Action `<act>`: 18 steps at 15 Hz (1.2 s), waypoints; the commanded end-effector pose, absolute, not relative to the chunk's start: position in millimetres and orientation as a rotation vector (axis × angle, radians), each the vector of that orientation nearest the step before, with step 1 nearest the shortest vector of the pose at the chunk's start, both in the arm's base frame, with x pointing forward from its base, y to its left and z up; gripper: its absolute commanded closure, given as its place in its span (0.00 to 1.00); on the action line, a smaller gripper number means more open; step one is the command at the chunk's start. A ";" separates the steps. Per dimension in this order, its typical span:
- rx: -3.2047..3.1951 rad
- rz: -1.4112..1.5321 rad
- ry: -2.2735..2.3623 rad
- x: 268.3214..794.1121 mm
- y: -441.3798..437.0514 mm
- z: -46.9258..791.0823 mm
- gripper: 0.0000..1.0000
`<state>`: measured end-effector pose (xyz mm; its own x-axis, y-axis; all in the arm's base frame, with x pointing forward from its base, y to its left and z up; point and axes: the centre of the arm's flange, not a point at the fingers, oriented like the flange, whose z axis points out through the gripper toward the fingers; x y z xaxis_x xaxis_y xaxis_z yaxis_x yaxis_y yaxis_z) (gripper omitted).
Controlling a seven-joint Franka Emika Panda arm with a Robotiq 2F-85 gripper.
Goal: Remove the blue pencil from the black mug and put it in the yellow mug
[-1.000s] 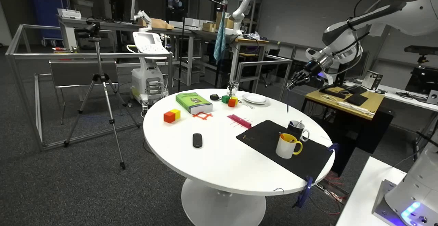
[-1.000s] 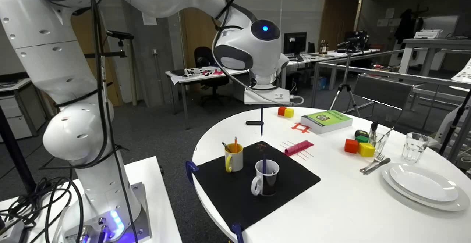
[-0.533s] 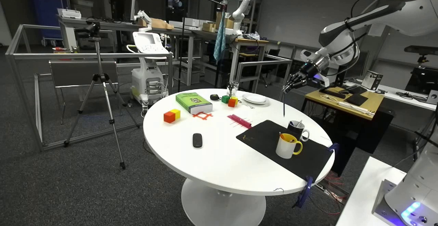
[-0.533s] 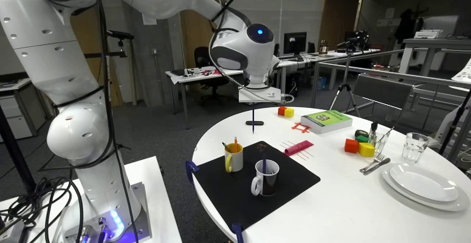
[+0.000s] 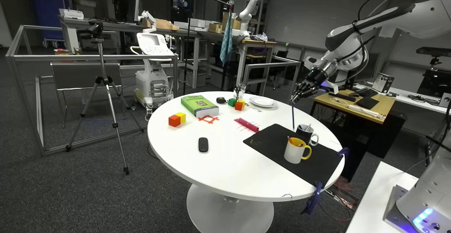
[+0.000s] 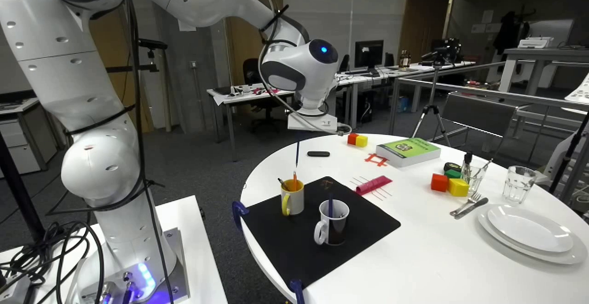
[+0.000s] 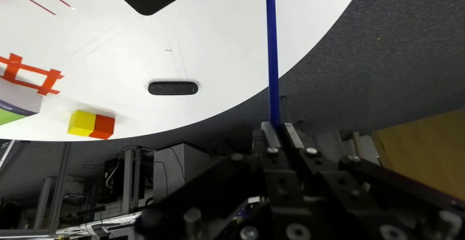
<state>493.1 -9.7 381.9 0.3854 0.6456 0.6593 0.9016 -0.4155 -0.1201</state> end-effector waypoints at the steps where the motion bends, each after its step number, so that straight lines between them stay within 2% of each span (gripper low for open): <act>1: -2.181 -0.729 -1.325 492.9 -9.3 380.8 0.93; 5: -2.182 -0.724 -1.322 493.1 -9.2 379.0 0.93; 6: -2.182 -0.724 -1.322 493.1 -9.2 379.0 0.98; 18: -2.172 -0.575 -1.505 473.6 2.0 335.8 0.98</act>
<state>479.0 1.9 340.8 0.3692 0.7287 0.5768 0.9259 -0.3419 -0.1607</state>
